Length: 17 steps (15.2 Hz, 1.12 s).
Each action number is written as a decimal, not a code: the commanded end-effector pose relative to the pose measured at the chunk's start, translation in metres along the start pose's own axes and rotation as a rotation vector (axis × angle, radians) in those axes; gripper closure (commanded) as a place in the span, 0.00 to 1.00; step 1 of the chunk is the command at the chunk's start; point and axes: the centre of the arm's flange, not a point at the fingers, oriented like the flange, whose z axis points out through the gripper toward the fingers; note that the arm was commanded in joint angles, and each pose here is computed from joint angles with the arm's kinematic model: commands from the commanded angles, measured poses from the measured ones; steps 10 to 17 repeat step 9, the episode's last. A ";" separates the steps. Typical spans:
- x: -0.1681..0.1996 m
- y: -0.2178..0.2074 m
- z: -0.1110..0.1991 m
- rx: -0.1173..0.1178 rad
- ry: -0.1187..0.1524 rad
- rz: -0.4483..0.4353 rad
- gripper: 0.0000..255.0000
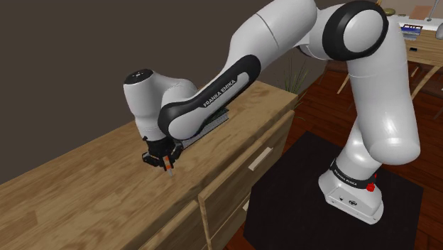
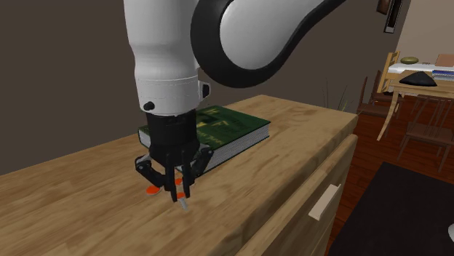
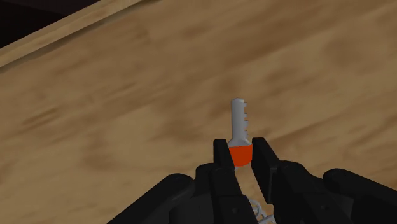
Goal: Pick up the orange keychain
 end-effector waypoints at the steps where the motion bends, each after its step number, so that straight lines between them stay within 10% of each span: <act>1: 0.000 -0.001 -0.012 0.000 0.000 0.000 1.00; 17: 0.000 -0.001 -0.044 0.000 0.000 0.000 1.00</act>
